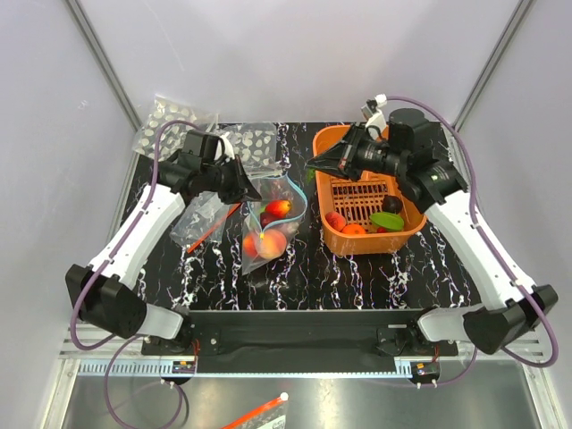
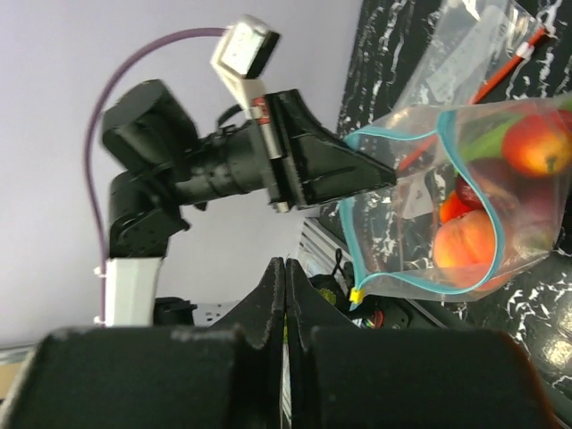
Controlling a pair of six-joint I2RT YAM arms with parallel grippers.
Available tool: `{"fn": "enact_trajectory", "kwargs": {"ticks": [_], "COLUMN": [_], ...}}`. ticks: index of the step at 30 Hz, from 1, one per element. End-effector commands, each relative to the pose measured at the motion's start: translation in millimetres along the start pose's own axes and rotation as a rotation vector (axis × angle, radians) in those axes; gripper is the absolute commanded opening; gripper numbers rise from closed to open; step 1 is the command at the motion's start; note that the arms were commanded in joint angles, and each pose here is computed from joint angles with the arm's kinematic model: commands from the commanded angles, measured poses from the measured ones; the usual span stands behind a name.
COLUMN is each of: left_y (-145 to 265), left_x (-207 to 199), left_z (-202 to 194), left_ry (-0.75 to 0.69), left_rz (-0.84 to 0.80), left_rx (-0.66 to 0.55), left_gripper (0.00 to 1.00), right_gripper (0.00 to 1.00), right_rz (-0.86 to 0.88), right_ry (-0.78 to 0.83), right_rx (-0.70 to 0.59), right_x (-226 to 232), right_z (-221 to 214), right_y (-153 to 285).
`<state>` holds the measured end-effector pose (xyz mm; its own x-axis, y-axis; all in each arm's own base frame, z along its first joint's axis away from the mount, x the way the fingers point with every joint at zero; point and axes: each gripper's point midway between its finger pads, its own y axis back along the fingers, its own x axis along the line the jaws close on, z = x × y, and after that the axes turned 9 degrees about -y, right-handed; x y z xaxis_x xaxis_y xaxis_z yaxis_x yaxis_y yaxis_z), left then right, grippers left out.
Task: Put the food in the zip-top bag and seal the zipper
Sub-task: Place the fake vegetable in the zipper food storage bag.
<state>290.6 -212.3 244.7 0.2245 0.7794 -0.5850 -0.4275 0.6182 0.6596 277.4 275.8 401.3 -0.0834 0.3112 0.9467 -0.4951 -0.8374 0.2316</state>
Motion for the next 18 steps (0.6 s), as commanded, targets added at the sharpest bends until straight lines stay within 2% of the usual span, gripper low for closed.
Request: {"fn": "enact_trajectory", "kwargs": {"ticks": [1, 7, 15, 18], "left_y": [9.3, 3.5, -1.0, -0.7], "left_x": [-31.6, -37.3, -42.5, -44.2], "left_z": [26.9, 21.9, 23.3, 25.0], "left_ry": [-0.030, -0.034, -0.048, -0.052], "left_rz": [-0.098, -0.109, -0.122, -0.123], "left_rx": [-0.079, -0.064, -0.047, -0.046], "left_gripper": [0.00, 0.00, 0.00, 0.00], "right_gripper": [0.00, 0.00, 0.00, 0.07], "right_rz": [-0.035, -0.121, -0.285, -0.319], "right_ry": [0.047, 0.077, 0.100, 0.104], "right_rx": [0.012, 0.065, 0.054, 0.058], "right_x": [-11.6, -36.3, -75.4, -82.8], "right_z": [-3.5, -13.9, -13.0, -15.3], "right_y": [-19.1, -50.2, -61.1, -63.6]}}
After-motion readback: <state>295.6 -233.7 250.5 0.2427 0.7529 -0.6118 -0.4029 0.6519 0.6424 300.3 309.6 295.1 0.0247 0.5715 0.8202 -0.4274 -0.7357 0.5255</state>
